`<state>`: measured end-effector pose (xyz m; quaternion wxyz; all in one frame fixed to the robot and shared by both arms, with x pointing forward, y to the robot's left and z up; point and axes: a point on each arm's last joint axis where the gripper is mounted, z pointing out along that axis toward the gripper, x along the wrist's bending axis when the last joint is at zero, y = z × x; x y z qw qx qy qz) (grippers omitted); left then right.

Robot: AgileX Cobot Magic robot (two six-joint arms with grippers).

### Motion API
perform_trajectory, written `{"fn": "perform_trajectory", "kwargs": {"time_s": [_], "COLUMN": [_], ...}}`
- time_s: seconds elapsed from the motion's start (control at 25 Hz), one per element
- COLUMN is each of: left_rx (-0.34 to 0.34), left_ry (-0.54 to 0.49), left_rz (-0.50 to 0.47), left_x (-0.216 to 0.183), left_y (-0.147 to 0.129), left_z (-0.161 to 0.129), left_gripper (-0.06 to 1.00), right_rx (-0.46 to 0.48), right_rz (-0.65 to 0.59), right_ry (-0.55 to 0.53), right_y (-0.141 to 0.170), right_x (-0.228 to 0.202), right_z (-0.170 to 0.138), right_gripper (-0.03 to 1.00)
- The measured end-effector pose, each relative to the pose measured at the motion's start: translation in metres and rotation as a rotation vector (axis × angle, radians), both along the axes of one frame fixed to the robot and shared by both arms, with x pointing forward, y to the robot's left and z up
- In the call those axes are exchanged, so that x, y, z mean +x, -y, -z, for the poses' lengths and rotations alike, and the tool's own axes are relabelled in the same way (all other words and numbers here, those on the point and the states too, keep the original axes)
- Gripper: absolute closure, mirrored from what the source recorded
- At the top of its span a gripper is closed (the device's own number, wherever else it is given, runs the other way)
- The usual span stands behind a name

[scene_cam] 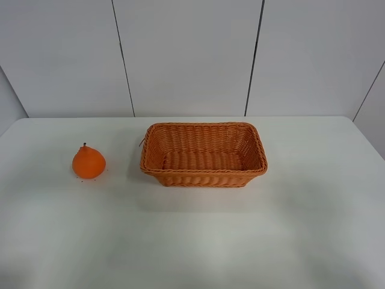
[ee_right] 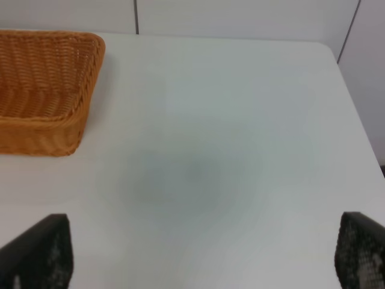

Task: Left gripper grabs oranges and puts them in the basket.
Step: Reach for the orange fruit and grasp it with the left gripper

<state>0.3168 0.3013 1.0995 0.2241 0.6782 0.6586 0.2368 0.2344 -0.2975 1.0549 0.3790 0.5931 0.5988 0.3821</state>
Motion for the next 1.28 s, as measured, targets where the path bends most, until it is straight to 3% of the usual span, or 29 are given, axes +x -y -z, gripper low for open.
{"fn": "perform_trajectory", "kwargs": {"time_s": [0.16,0.36,0.8,1.0,1.28], "left_rx": [0.005,0.011,0.033,0.046,0.073], "left_ry": [-0.155,-0.316,-0.441,-0.47,-0.516], "left_rz": [0.0,0.0,0.036,0.064,0.092], "left_x": [0.066,0.156,0.311,0.352,0.369], "left_y": [0.003,0.006,0.012,0.014,0.013], "left_z": [-0.01,-0.001,0.06,0.098,0.136], "left_gripper": [0.13,0.13,0.13,0.13,0.13], "right_rx": [0.0,0.0,0.0,0.0,0.0], "right_rz": [0.0,0.0,0.0,0.0,0.0], "right_ry": [0.0,0.0,0.0,0.0,0.0], "right_y": [0.0,0.0,0.0,0.0,0.0], "right_x": [0.0,0.0,0.0,0.0,0.0], "right_z": [0.0,0.0,0.0,0.0,0.0], "right_gripper": [0.27,0.27,0.27,0.27,0.27]}}
